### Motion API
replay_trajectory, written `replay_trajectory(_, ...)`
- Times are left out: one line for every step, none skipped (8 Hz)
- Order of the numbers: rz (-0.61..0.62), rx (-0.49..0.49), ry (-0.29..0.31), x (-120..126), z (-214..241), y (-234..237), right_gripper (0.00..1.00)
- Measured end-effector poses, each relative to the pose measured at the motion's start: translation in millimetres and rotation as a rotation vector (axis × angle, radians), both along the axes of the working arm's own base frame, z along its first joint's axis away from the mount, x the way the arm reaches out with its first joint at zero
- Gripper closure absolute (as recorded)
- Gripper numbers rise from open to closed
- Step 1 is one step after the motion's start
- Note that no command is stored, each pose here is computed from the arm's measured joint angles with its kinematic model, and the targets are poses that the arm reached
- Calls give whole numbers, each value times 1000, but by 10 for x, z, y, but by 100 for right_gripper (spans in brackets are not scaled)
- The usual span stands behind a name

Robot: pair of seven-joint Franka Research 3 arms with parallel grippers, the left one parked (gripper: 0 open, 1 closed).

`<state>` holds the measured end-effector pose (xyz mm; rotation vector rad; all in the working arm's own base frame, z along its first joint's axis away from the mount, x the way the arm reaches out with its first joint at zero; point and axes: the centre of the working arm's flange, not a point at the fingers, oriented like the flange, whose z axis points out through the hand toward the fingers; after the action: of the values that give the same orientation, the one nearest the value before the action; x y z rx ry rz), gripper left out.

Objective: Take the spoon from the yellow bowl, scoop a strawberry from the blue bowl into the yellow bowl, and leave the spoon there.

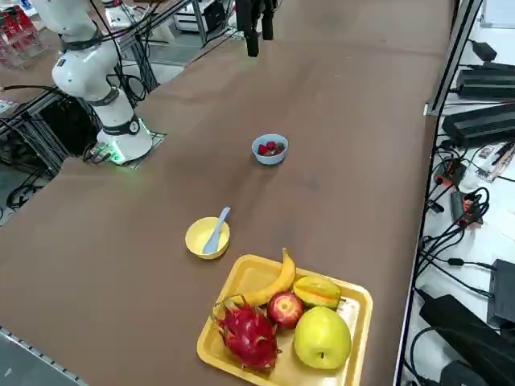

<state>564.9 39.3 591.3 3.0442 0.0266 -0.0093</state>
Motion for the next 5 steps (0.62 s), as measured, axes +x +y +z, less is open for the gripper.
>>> replay_trajectory(20, -49, 28, 11, -113, 100, 0)
replay_trajectory(32, -96, 52, 32, -264, 167, 0)
replay_trajectory(41, -142, 70, 60, -454, 177, 0)
replay_trajectory(47, -191, 80, 86, -672, 145, 0)
replay_trajectory(47, -254, 81, 102, -910, 97, 0)
